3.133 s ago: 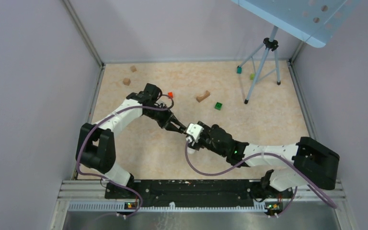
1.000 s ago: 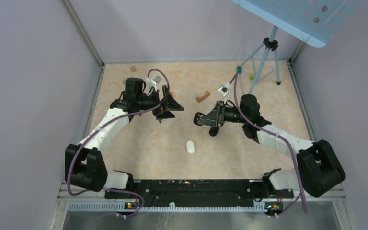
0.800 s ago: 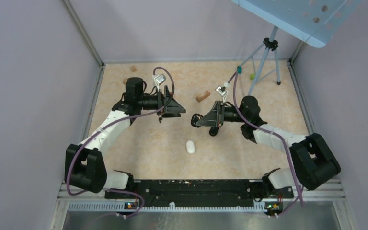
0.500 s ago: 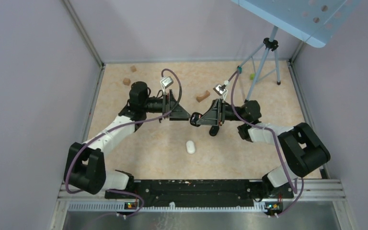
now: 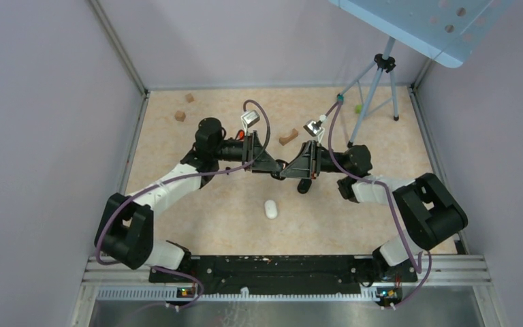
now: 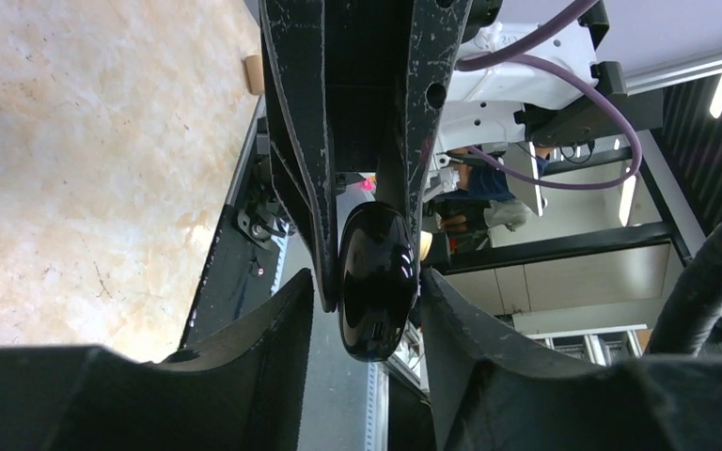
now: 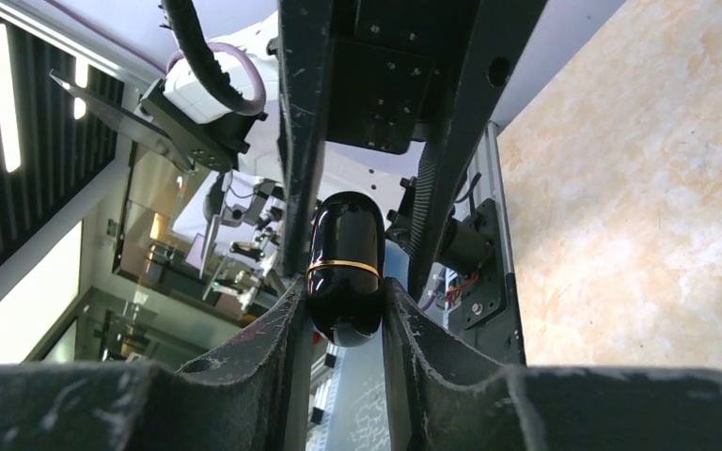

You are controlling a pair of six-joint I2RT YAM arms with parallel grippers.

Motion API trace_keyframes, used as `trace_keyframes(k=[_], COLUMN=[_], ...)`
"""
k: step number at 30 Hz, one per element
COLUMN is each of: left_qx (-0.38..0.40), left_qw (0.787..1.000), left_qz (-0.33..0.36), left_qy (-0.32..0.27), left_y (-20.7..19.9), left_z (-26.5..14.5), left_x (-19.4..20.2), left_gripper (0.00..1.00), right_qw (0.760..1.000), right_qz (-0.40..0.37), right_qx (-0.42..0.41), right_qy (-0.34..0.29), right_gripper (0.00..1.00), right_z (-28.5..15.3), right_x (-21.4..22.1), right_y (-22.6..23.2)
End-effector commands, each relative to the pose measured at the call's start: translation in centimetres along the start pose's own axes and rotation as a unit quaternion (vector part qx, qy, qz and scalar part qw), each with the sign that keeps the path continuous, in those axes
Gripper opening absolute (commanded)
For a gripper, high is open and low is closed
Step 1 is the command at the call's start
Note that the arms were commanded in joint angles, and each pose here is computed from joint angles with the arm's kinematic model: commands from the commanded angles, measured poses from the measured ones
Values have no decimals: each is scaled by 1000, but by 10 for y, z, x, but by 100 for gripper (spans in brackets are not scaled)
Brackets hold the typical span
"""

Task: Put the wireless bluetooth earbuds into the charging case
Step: Pass from the right arm to the left

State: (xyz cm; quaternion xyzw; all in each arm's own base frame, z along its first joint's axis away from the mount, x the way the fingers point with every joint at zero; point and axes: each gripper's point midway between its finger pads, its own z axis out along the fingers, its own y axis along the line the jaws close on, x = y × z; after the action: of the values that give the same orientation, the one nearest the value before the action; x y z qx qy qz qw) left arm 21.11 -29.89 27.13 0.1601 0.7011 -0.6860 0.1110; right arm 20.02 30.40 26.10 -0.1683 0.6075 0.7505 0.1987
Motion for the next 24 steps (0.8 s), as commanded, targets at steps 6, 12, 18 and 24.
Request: trace_keyframes(k=[6,12,18,24], left_qx=[-6,-11,-22,7], left_qw=[1000,1000,999,999], left_qz=[22,20,18,28], left_qy=[-8,-8,-23,-21], left_y=[-1,-2,-5,-23], left_z=[5,5,0,-3], left_x=[-15,-17,-20,-20], left_gripper=[44,0,0,0], right_qw=[999,999,994,981], right_qz=[-34,-20,-24,-33], right_qx=[2,29,104,179], right_qy=[-4,0,-28,-68], right_gripper=[0,0,56,61], right_z=[-2,-2,-8,-16], right_x=[-1,1,-8,-21], right_y=[2,-11,-30,-42])
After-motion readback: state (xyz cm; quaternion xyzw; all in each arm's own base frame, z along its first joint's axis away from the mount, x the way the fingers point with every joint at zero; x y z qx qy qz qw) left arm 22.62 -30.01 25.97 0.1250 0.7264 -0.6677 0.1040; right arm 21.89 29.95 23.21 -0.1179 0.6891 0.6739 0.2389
